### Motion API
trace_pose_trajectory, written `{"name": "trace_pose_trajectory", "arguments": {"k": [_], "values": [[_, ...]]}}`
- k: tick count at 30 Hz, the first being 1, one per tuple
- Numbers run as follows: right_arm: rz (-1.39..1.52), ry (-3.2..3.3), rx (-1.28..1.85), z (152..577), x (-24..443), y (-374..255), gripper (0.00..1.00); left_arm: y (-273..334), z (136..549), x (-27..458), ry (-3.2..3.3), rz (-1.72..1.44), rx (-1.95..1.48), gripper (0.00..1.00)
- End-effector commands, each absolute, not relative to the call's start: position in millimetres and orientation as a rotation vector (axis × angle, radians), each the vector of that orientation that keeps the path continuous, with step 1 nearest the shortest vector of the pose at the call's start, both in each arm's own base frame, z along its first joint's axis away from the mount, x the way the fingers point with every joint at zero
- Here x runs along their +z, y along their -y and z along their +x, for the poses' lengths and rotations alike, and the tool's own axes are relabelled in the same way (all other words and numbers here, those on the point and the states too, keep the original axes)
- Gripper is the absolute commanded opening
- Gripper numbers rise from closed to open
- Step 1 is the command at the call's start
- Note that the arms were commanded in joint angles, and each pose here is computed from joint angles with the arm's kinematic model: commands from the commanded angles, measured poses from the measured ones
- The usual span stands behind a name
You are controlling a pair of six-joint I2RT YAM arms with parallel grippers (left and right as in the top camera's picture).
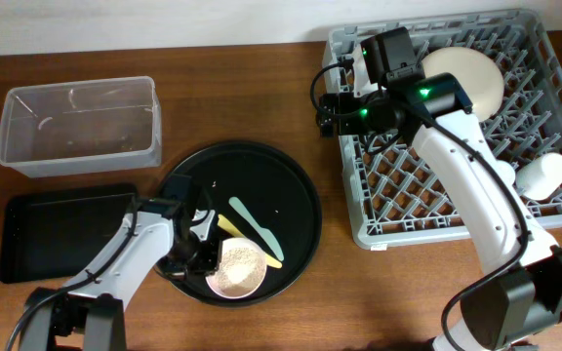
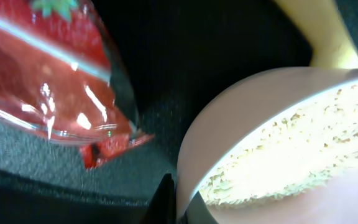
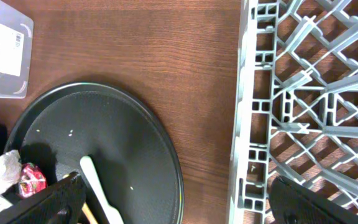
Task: Sort waste into correct bins and load items into the dishwasher rack
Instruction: 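Reach the left gripper to the pink bowl and grasp its rim, then lift the pink bowl left and tip rice onto the black tray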
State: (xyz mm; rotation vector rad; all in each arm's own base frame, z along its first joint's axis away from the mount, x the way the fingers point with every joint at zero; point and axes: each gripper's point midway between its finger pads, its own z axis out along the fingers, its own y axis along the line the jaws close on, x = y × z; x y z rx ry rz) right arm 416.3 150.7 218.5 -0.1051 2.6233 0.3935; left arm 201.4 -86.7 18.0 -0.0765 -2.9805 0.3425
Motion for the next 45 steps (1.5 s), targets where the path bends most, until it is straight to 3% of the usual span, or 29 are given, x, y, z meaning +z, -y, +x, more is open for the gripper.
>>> {"name": "trace_pose_trajectory", "arguments": {"k": [1,9,18,26,32,45], "values": [[-0.093,-2.603,0.383,418.8,224.9,-146.3,0.98,91.2,212.4,31.4,2.995,-0.077,0.361,0.01],[-0.093,-2.603,0.383,418.8,224.9,-146.3,0.98,86.3,244.0,85.9,3.132,-0.098,0.308,0.01],[-0.093,-2.608,0.382,417.9,224.3,-146.1,0.98,2.6,279.9,146.8,3.286,0.169,-0.149,0.01],[-0.074,-2.614,0.377,418.4,223.4,-140.3,0.98,-90.2,275.6,152.8,3.235,0.584,-0.429,0.01],[-0.015,-2.615,0.393,423.2,223.7,-122.3,0.98,-161.4,267.4,170.2,3.151,0.825,-0.822,0.01],[0.081,-2.631,0.372,425.9,220.9,-91.3,0.98,-207.7,239.9,187.0,2.883,0.836,-1.359,0.01]]}}
